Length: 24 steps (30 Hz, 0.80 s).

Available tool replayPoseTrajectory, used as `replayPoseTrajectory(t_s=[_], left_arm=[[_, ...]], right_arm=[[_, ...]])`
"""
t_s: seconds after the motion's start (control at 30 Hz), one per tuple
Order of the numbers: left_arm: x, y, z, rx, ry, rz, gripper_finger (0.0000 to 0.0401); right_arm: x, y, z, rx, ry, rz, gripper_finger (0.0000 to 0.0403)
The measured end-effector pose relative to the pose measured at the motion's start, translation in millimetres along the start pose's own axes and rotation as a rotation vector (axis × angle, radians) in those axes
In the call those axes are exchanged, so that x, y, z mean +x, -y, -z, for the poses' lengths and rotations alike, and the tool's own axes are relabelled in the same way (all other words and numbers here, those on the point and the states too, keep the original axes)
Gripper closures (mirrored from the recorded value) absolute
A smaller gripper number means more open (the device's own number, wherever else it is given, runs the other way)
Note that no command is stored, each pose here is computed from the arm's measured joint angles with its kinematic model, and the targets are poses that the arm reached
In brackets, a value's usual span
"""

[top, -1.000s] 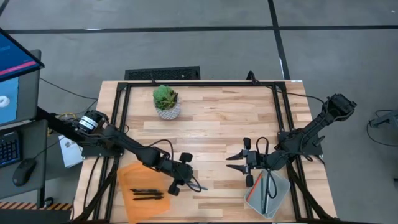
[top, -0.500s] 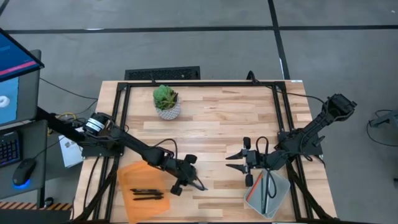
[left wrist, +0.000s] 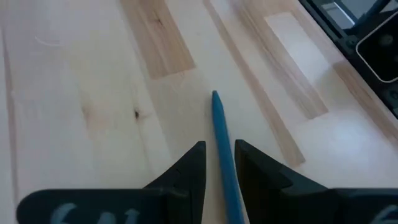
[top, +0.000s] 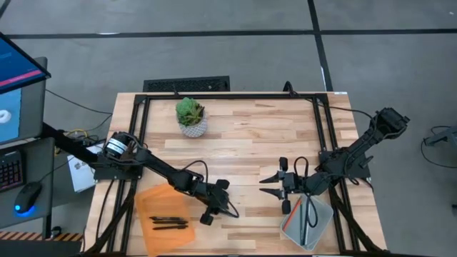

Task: Sort pens & pencils
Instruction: Put the blue pen into the orange bin

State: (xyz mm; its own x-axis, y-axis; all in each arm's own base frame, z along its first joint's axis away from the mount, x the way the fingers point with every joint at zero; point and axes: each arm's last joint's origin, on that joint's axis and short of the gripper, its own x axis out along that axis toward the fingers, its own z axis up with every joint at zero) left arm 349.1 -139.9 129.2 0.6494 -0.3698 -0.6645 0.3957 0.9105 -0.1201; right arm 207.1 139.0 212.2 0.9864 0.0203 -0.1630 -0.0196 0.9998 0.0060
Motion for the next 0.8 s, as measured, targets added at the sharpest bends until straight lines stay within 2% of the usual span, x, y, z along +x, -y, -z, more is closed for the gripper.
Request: replayPoseTrajectory(t_s=[0.5, 0.8], left_arm=[[1, 6, 2, -0.02, -0.015, -0.015, 0.0326], [11, 5, 8, -0.046, -0.018, -0.023, 0.0326]], right_arm=[[0, 0, 0, 0.005, 0.0, 0.0, 0.0269], [0, 0, 0, 0.006, 0.0, 0.0, 0.0269]])
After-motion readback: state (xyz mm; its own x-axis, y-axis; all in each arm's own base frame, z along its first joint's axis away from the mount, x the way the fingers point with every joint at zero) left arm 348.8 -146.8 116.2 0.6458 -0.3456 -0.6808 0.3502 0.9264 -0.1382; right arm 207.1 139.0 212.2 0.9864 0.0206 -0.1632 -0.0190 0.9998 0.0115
